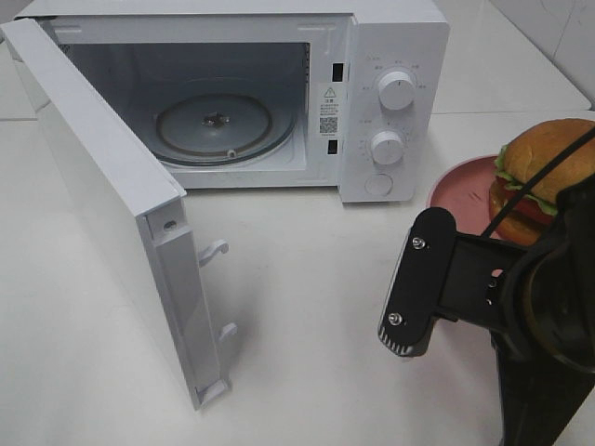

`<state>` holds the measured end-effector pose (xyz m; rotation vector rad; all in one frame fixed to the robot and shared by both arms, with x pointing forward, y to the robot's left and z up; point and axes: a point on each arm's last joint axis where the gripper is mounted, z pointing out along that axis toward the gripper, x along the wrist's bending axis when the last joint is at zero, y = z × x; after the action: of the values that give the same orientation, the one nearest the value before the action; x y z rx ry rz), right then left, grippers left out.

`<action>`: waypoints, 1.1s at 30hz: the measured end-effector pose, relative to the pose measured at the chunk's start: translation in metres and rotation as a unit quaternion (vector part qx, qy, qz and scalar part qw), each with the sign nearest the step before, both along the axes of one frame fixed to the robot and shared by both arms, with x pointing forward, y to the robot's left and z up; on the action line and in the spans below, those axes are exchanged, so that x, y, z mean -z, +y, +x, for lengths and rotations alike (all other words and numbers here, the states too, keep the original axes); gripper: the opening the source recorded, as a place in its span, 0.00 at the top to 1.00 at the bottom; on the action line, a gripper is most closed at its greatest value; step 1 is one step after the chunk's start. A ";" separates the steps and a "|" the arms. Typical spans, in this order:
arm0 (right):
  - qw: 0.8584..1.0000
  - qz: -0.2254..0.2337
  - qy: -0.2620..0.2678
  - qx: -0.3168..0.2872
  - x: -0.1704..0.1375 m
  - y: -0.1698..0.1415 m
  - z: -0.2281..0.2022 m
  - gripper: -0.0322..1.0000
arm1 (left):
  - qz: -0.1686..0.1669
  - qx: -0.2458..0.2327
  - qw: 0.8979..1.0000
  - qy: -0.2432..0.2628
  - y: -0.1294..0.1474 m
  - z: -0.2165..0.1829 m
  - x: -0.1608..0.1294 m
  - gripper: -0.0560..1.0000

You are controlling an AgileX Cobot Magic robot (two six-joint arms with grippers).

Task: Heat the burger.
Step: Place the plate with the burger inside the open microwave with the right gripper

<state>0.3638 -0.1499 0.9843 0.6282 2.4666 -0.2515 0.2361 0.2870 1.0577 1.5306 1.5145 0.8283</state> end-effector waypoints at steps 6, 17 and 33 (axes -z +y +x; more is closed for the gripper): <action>0.998 -0.018 0.007 -0.061 0.000 0.003 0.002 0.91 | 0.000 0.000 1.000 0.000 0.000 0.000 0.000 0.03; 0.987 -0.016 0.012 -0.162 0.000 0.013 0.005 0.91 | 0.000 0.000 1.000 0.000 0.000 0.000 0.000 0.03; 0.964 -0.005 -0.002 -0.264 0.001 0.026 0.008 0.90 | 0.000 0.000 1.000 0.000 0.000 0.000 0.000 0.03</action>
<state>0.3718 -0.1243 0.9833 -0.0486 2.5194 -0.0502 0.2361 0.2870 1.0577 1.5306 1.5145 0.8283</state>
